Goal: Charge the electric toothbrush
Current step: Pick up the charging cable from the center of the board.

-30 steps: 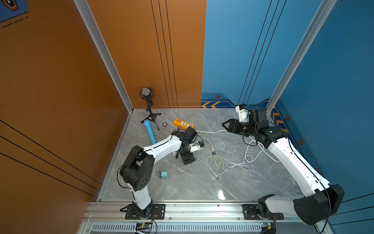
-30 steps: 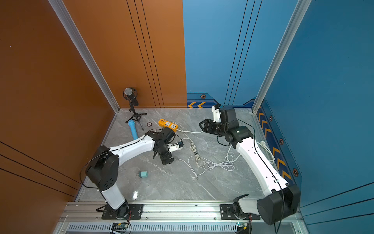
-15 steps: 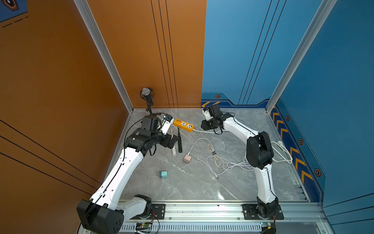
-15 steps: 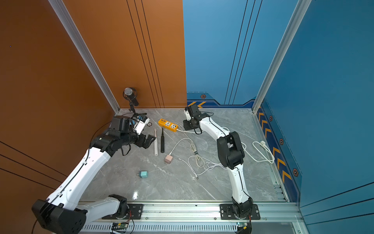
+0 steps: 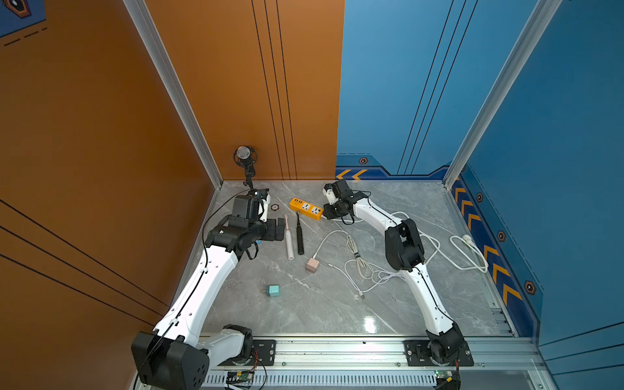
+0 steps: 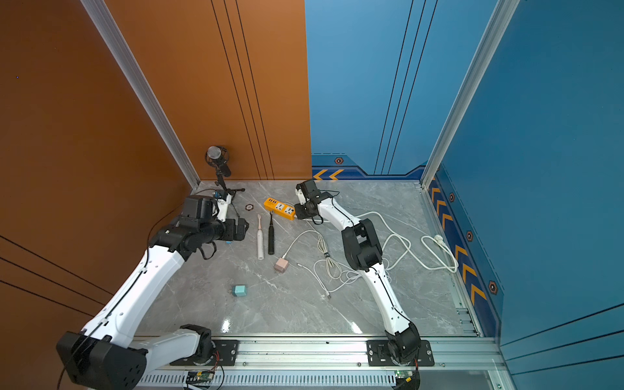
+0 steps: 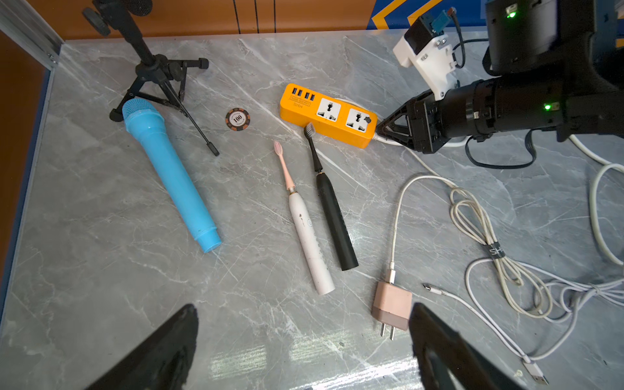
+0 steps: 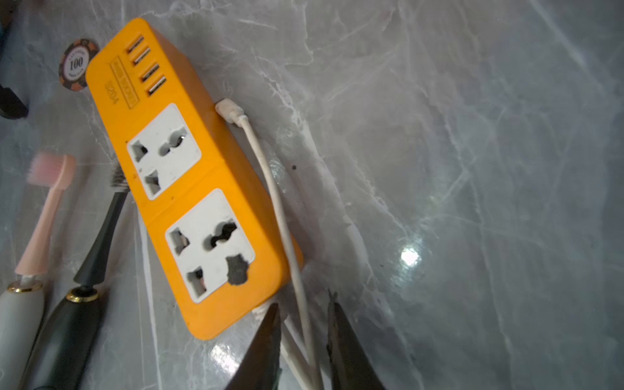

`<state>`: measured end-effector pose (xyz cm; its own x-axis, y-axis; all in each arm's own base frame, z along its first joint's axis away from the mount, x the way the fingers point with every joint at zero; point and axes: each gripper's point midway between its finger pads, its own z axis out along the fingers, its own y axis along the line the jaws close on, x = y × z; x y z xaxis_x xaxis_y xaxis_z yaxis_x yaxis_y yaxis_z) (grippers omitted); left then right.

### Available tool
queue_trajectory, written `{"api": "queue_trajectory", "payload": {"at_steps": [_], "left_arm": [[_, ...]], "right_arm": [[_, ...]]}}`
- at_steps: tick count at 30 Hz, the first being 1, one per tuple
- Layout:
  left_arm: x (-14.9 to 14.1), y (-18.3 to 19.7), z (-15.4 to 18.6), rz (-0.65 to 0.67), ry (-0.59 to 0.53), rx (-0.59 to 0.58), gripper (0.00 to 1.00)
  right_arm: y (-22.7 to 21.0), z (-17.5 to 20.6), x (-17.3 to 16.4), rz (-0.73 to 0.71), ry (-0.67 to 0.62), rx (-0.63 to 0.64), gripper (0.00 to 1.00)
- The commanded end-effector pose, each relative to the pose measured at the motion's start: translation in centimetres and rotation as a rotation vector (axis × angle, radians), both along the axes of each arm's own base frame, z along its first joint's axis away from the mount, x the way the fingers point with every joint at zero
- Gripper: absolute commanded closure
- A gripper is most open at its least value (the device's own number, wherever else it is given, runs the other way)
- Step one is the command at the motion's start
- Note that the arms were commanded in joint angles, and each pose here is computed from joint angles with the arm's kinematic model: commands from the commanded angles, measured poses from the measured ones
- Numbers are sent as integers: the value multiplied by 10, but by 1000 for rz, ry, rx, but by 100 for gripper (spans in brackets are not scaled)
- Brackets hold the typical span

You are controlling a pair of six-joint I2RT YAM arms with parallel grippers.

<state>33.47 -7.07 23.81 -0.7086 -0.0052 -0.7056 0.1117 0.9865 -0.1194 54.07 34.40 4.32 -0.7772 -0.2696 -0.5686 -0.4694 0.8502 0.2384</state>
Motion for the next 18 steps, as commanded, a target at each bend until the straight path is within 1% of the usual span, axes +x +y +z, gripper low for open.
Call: {"api": "queue_trajectory", "payload": {"at_steps": [1,2,3,5,7,8,12,14,18], "left_arm": [[3,13,5,114,-10,-60,9],[4,14,5,134,-4,-90,12],[5,15,6,150,-2,-111,18],[9,16,12,201,0,-167,32],[12,8,20,208,4,-255,43],[15,0,24,197,9,-310,46],[27,-39,46,97,21,-556,53],[36,-54,58,53,13,-658,54],[54,-73,73,8,22,-763,52]], "right_arm": [[-3,-9,-5,-9,27,-39,89],[-5,-9,-4,-9,21,-52,93],[-6,-6,-4,-10,13,-63,95],[-8,9,-5,8,-15,-85,99],[-13,35,-6,18,-64,-106,100],[-16,49,-7,22,-91,-117,100],[-27,100,-20,35,-156,-104,100],[-32,116,-30,35,-170,-88,100],[-40,144,-51,20,-179,-33,100]]}}
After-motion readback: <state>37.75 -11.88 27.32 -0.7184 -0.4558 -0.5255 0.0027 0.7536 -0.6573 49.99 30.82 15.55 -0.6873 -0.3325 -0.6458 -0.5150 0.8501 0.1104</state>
